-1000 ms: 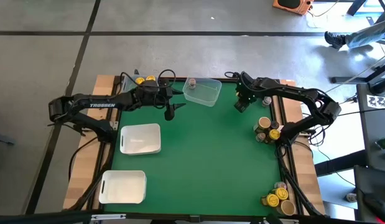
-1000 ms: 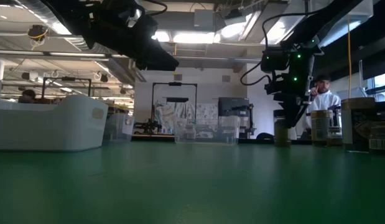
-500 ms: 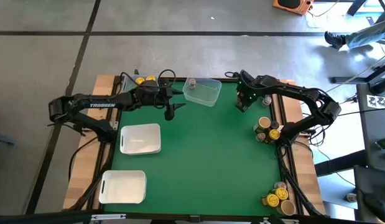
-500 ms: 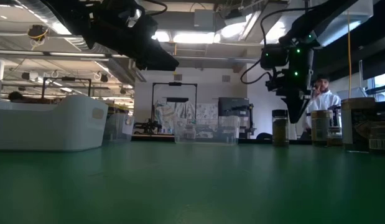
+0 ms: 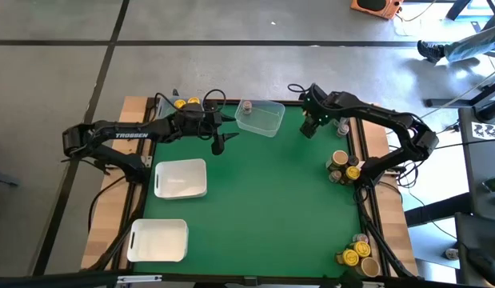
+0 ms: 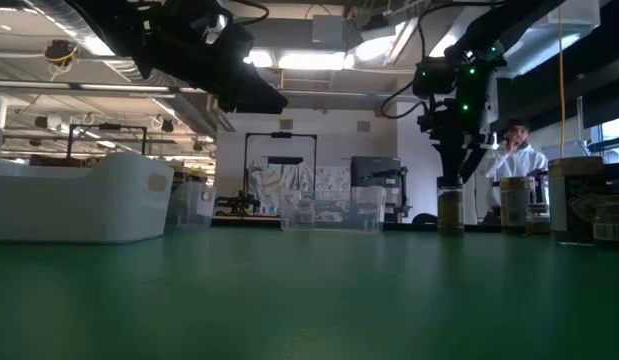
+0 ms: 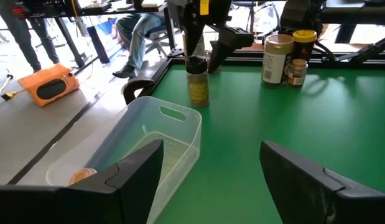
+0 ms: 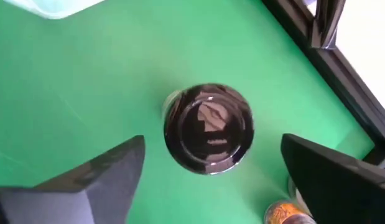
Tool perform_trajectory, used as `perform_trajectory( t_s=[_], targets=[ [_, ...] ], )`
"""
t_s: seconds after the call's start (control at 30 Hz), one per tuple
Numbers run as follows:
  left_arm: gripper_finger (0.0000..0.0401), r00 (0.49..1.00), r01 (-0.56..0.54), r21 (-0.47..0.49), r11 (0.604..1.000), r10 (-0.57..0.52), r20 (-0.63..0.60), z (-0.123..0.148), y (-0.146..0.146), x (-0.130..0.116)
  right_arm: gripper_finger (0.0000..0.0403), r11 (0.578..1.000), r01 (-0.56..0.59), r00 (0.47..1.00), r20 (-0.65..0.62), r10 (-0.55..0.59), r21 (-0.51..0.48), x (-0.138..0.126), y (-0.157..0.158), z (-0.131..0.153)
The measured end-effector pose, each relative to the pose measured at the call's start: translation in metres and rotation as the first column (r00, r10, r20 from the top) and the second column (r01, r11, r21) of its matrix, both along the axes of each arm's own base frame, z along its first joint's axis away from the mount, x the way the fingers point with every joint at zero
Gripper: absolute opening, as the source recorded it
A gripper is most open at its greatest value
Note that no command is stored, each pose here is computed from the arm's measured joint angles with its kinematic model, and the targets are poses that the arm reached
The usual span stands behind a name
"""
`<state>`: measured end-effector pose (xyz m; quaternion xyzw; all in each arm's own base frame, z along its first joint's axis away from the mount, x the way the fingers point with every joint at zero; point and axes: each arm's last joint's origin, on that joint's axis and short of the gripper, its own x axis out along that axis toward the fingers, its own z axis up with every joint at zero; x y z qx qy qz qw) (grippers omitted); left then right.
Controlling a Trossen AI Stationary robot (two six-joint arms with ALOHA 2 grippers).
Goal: Sort spices by type
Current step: Put the black seasoning bottle into the top white bin
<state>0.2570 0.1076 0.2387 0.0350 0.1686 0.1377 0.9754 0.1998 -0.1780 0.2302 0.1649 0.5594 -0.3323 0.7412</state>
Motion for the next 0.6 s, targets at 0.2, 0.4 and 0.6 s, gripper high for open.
perform_trajectory(
  t_s=[0.2,0.4,0.6],
  targets=[
    [0.0266,1.000,0.000,0.001,1.000,0.000,0.000,0.000,0.000,0.000,0.0380,1.000,-0.005,0.999,0.046,0.006,-0.027,0.003,-0.002,-0.014],
    [0.0266,1.000,0.000,0.000,1.000,0.000,0.000,0.000,0.000,0.000,0.0316,1.000,-0.007,1.000,0.024,0.006,0.002,0.007,-0.005,-0.028],
    [0.0266,1.000,0.000,0.000,1.000,0.000,0.000,0.000,0.000,0.000,0.0198,0.999,-0.045,0.999,0.012,0.045,0.027,0.012,-0.001,-0.034]
  ],
)
